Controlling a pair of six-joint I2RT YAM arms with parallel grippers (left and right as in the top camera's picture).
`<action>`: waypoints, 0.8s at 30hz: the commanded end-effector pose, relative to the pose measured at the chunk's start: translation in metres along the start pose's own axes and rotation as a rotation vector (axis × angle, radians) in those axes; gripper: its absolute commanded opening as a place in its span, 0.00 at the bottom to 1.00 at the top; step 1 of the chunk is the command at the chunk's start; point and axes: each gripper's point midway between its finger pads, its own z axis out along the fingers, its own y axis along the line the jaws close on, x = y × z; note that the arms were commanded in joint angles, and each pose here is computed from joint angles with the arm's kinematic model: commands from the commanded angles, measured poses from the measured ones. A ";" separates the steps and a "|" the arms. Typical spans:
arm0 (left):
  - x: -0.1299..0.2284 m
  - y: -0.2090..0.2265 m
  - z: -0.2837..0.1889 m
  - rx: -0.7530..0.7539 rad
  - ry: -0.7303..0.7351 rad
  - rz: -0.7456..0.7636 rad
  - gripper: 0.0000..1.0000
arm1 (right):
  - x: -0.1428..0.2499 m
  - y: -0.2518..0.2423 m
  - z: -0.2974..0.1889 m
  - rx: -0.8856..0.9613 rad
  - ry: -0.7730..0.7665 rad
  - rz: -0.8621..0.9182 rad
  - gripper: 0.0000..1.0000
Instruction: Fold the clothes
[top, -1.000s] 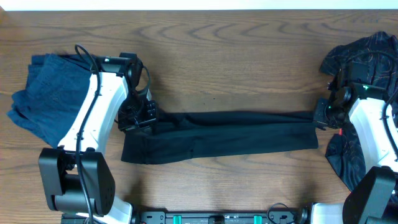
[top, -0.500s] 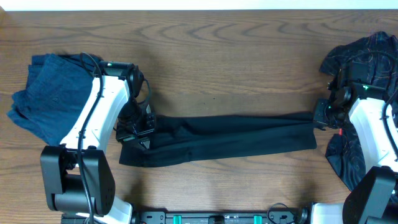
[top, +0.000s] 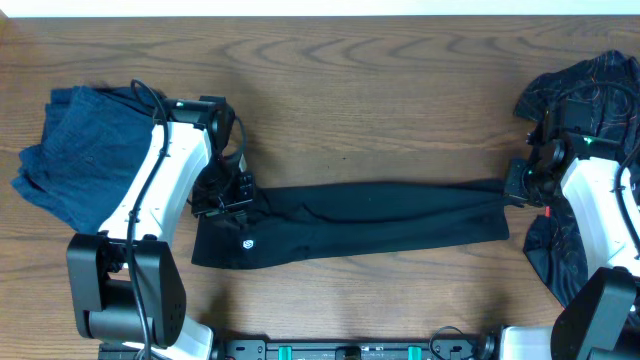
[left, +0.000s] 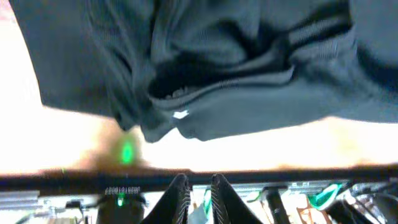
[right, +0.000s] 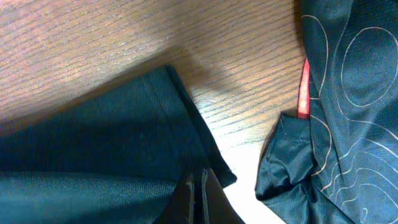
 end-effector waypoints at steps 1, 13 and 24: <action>-0.007 0.001 -0.002 -0.006 -0.045 0.000 0.17 | -0.001 -0.002 -0.005 0.018 -0.020 0.005 0.01; -0.020 -0.002 0.001 0.009 -0.095 -0.006 0.17 | 0.000 -0.002 -0.005 0.018 -0.016 0.005 0.01; -0.019 -0.005 0.017 0.016 -0.085 -0.001 0.17 | 0.005 0.000 -0.005 0.006 0.004 0.003 0.01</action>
